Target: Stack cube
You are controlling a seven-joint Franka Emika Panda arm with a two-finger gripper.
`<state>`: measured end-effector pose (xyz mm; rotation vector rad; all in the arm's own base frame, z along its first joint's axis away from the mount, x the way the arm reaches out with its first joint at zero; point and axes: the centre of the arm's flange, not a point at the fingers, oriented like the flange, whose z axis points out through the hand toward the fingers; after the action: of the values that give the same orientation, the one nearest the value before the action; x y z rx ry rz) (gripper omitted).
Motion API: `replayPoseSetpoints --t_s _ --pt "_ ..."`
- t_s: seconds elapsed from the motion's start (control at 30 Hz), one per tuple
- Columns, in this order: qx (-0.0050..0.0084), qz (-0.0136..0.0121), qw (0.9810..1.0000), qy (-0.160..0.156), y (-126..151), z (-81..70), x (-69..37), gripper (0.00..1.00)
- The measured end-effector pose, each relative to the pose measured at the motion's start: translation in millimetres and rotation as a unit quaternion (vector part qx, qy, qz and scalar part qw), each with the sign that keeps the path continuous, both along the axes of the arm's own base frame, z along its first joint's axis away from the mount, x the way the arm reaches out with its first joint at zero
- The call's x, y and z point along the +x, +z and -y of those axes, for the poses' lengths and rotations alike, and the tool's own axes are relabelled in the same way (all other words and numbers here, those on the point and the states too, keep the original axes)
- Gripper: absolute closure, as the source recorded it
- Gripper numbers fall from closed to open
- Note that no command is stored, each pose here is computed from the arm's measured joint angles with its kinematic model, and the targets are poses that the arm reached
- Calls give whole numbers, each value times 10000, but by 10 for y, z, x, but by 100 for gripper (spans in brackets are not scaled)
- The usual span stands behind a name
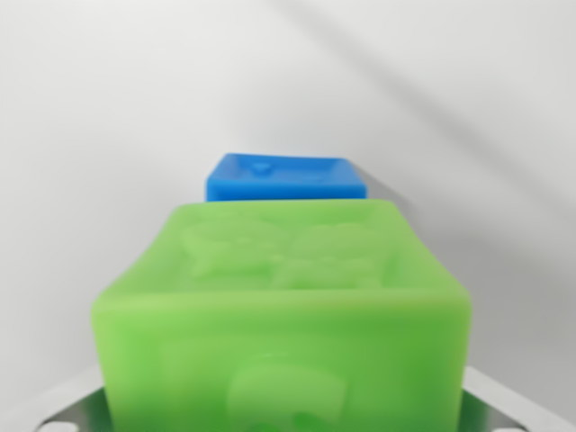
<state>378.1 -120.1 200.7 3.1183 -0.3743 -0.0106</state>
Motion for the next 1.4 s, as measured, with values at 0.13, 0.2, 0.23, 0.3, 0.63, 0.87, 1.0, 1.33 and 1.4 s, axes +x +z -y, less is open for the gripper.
replayPoseSetpoints --t_s 0.13,0.2,0.23,0.3,0.63,0.87,1.0,1.33,1.4 --pt "2 -1 10000 2 -80 -3 -2 100" --pt "0 0 10000 4 -116 -4 -2 100" --pt "-1 -1 10000 7 -135 -5 -2 100" --pt "-1 1 10000 11 -159 -6 -1 100" --pt "-1 2 10000 14 -274 -8 -2 100" --pt "0 -1 10000 18 -314 -8 -2 100" --pt "-1 3 10000 20 -320 -10 -1 0" --pt "-1 6 10000 22 -319 -10 1 0" --pt "-1 6 10000 22 -319 -10 1 0"
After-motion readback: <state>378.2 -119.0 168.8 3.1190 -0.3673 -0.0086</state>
